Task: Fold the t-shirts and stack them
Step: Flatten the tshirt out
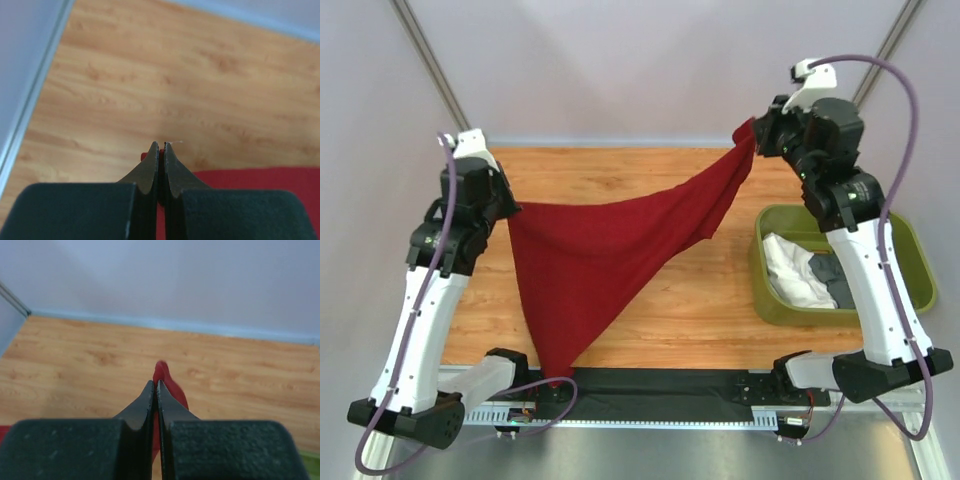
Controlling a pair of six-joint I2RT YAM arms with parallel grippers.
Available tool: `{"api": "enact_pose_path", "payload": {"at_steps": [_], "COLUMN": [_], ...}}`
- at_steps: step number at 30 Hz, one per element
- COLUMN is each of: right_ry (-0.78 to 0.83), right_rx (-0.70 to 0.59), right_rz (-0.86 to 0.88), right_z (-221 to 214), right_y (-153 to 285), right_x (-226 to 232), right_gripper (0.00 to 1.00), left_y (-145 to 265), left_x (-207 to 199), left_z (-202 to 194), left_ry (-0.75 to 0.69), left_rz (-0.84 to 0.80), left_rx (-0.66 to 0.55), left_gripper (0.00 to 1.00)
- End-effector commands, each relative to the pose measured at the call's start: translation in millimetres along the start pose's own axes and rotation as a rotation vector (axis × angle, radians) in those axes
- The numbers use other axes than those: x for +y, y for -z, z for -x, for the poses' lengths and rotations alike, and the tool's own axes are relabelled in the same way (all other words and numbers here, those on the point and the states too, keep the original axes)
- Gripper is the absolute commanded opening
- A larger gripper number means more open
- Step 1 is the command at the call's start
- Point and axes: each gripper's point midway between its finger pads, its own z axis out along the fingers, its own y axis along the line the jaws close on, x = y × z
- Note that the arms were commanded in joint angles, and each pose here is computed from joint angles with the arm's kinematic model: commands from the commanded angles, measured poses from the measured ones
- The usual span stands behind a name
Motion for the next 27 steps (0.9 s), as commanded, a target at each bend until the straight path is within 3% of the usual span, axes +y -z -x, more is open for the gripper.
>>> {"api": "enact_pose_path", "payload": {"at_steps": [1,5,10,13,19,20,21,23,24,27], "right_ry": [-0.049,-0.066,-0.110,-0.122,-0.080,-0.075,-0.070,-0.061,-0.055,-0.042], "right_rx": [0.157,0.292,0.461,0.560,0.641,0.655,0.667,0.693,0.698,0.730], "right_rz": [0.047,0.097,0.093,0.048,-0.042,-0.050,-0.056,-0.069,-0.075,-0.088], "right_z": [-55,-114,-198,-238,-272,-277,-281,-290,-292,-302], "right_y": [-3,-5,-14,-20,-23,-24,-24,-25,-25,-25], "right_x": [12,24,30,26,8,6,4,2,1,-3], "right_gripper": [0.00,0.00,0.00,0.00,0.00,0.00,0.00,0.00,0.00,0.00], "left_y": [1,-5,-14,-14,22,25,29,22,22,12], "left_x": [-5,-8,-32,-34,-47,-46,-42,-38,-33,-34], "left_z": [-32,-80,-168,-220,-293,-302,-306,-292,-285,-237], "left_ry": [0.042,0.077,0.117,0.052,-0.108,-0.137,-0.160,-0.177,-0.192,-0.177], "left_rz": [-0.060,-0.096,-0.190,-0.102,-0.104,-0.095,-0.083,-0.035,-0.004,0.035], "left_rx": [0.056,0.157,0.314,0.439,0.672,0.699,0.722,0.675,0.656,0.530], "left_gripper": [0.00,0.00,0.00,0.00,0.03,0.11,0.40,0.74,0.99,0.99]}}
